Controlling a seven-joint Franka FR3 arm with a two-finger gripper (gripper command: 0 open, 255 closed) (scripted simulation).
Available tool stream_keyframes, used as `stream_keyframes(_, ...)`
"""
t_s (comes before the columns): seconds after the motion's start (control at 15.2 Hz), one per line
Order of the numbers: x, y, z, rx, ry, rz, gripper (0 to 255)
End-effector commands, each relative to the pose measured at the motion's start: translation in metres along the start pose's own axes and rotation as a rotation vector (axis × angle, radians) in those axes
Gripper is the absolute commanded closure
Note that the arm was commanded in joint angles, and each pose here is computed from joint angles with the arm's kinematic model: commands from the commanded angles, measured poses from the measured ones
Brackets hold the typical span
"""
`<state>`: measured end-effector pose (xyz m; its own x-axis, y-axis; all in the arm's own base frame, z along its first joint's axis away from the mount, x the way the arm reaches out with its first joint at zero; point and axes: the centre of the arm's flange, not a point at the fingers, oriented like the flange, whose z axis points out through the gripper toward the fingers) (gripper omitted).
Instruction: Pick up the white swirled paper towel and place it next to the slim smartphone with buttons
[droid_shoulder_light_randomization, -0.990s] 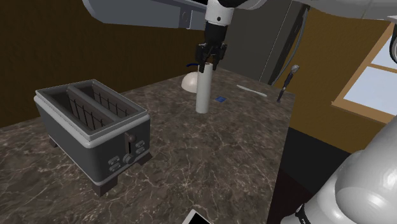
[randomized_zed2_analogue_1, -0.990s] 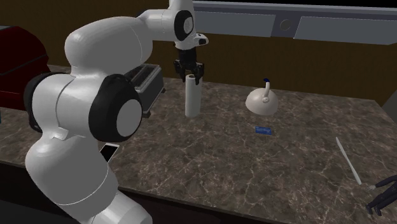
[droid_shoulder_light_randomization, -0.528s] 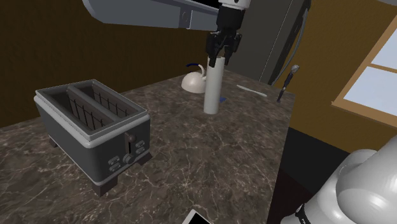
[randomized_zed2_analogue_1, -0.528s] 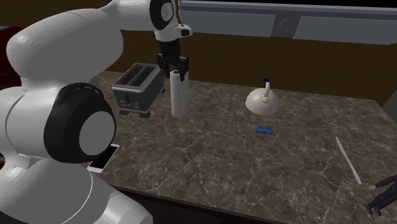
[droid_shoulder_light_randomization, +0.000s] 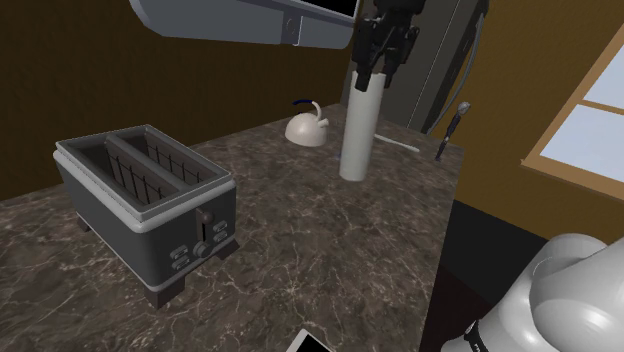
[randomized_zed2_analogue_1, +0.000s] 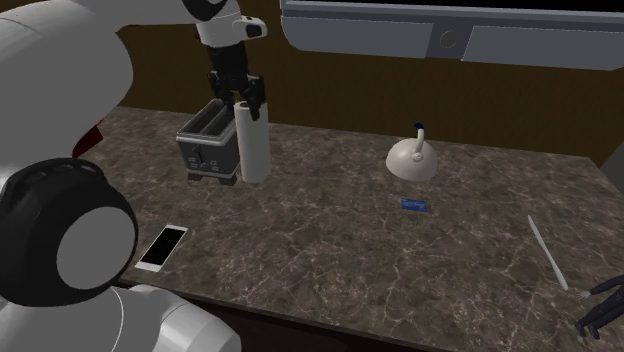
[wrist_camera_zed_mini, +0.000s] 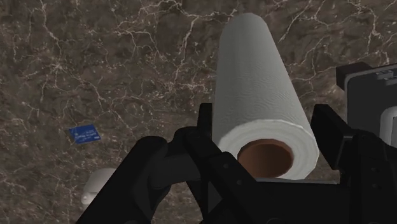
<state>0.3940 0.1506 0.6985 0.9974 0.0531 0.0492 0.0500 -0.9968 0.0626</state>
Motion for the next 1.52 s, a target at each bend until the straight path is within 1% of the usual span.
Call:
stream_keyframes(0.0, -0.021, -0.010, -0.013, -0.001, -0.002, 0.000, 255)
stream_keyframes(0.66, -0.125, -0.049, -0.090, -0.001, -0.002, 0.000, 255)
stream_keyframes(1.45, -0.128, -0.053, -0.027, -0.001, -0.002, 0.000, 255)
